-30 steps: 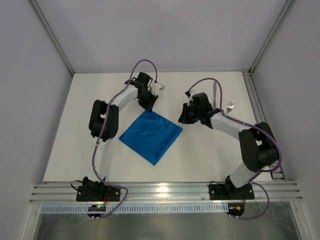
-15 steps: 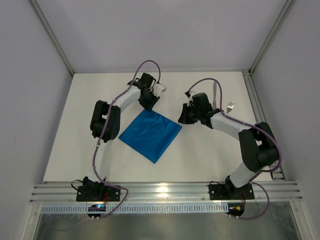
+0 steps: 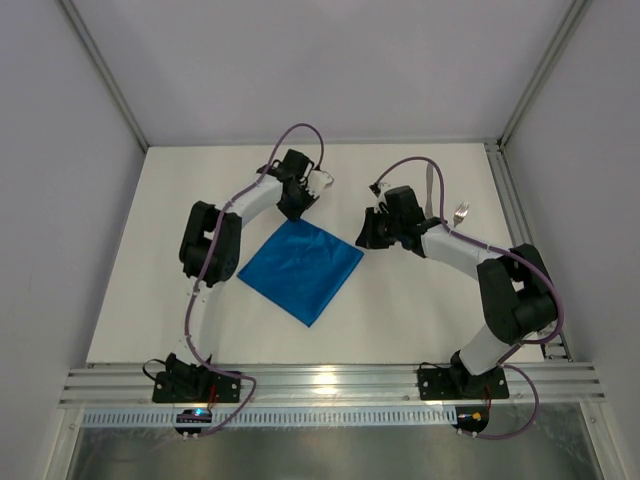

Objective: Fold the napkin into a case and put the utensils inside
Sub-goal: Pick up the top corner of the square-folded napkin from the center of the board.

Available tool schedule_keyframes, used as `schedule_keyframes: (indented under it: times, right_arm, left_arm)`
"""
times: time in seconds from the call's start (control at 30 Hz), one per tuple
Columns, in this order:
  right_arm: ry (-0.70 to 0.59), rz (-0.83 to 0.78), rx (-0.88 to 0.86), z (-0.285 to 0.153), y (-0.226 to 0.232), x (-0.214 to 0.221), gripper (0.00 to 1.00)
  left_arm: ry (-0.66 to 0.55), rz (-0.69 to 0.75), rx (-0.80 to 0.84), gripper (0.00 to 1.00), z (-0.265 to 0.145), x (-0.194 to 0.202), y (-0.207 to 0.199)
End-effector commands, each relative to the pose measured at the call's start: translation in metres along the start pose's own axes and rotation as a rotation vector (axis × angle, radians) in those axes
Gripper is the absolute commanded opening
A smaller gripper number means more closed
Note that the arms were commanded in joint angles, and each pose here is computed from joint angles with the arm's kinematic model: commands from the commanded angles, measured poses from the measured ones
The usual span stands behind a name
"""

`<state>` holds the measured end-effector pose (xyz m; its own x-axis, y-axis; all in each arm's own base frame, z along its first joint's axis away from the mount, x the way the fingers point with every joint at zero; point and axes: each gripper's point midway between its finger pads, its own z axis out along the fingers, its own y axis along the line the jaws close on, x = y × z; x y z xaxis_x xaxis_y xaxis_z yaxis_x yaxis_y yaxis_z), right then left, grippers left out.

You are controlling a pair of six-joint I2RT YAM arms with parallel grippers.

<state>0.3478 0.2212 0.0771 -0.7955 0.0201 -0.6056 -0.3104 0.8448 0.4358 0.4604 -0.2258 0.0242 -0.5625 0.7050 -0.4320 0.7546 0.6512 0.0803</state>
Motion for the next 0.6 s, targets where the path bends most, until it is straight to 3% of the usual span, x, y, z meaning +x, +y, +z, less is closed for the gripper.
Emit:
schedule_keyframes:
  times: [0.0, 0.33, 0.57]
  right_arm:
    - [-0.038, -0.016, -0.029, -0.002, 0.006, -0.01, 0.07]
    - [-0.048, -0.042, -0.087, -0.004, 0.019, -0.019, 0.07]
    - [-0.014, -0.046, -0.179, 0.035, 0.034, -0.045, 0.12]
  left_arm:
    - [-0.036, 0.016, 0.008, 0.0, -0.02, -0.01, -0.007]
    - [-0.129, 0.017, 0.04, 0.0, -0.047, -0.024, -0.017]
    - [-0.162, 0.0, 0.074, 0.0, -0.071, -0.031, -0.026]
